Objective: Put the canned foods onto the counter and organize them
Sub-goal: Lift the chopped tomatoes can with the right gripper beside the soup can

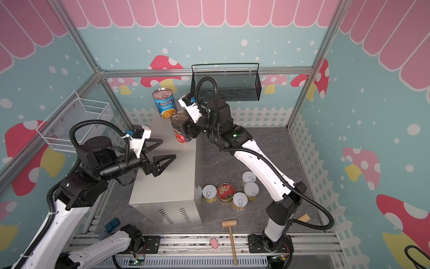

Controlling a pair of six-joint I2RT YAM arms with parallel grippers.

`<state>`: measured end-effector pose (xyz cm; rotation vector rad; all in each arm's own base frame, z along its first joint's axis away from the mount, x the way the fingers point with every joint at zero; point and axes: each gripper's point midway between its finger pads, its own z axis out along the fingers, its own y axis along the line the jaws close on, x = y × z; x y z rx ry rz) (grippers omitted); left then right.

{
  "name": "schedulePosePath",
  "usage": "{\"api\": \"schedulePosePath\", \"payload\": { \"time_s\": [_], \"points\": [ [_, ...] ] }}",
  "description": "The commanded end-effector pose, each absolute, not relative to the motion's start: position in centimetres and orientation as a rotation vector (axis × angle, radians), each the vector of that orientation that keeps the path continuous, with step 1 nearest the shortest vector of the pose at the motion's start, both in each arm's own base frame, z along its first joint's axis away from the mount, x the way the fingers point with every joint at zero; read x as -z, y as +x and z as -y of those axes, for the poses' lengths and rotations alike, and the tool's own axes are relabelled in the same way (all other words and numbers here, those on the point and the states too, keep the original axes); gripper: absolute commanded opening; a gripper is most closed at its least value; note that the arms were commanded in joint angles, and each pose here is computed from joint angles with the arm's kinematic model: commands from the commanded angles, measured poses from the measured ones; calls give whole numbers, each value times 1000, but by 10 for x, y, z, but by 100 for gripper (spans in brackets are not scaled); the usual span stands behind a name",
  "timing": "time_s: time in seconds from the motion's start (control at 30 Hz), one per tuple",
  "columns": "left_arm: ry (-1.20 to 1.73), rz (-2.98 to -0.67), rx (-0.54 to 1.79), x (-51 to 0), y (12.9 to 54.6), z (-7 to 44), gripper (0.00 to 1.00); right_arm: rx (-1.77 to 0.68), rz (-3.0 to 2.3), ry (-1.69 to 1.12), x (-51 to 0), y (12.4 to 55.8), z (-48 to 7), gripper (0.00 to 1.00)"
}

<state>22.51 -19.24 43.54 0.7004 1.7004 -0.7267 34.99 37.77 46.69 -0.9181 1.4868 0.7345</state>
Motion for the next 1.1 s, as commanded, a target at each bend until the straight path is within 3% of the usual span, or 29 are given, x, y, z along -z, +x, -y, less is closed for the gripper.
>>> {"api": "schedulePosePath", "payload": {
  "time_s": [0.0,0.53,1.07],
  "points": [
    [703,-1675,696,-438,225,190,99,-664,-1464,-817,-475,377,-379,67],
    [436,-1718,454,-432,243,140,99,-504,-1534,-636,-449,470,-378,68],
    [284,-1866,295,-449,258,111,99,-594,-1508,-750,-430,488,-390,68]
  ]
}}
